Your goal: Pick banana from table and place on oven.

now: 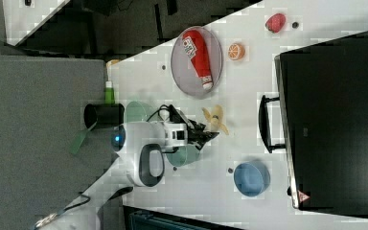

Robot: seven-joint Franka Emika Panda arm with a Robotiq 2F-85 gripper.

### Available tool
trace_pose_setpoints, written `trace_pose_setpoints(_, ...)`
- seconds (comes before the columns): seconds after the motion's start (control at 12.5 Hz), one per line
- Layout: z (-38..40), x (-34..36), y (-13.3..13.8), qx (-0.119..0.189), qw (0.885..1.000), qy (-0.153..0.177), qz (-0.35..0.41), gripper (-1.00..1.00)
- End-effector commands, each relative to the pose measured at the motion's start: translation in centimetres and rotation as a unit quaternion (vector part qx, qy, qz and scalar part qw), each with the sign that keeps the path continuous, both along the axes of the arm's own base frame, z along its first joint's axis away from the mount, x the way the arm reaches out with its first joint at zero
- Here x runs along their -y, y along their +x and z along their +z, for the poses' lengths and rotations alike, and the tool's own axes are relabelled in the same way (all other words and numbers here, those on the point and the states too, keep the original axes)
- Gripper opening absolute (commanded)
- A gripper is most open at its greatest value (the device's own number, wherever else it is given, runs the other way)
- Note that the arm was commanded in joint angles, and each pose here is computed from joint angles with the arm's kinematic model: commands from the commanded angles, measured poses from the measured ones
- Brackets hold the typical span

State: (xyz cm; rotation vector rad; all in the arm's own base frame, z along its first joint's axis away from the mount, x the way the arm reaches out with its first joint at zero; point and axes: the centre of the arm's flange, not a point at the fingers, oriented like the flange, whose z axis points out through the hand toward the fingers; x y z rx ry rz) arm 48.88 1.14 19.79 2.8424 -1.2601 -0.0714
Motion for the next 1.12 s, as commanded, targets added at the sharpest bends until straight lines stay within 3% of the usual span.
trace_pose_setpoints(0.08, 11.1, 0.1, 2.4, 0.065, 0.998, 0.005, -0.024, -0.59)
trace_pose_setpoints(0.48, 26.6, 1.3, 1.2, 0.01, 0.999, 0.0, -0.037, -0.59)
trace_pose_setpoints(0.72, 33.6, 4.9, 1.2, -0.001, 0.998, 0.004, -0.069, -0.59)
trace_pose_setpoints(1.12, 34.4, 17.4, 1.6, -0.006, 0.999, 0.002, -0.054, -0.59)
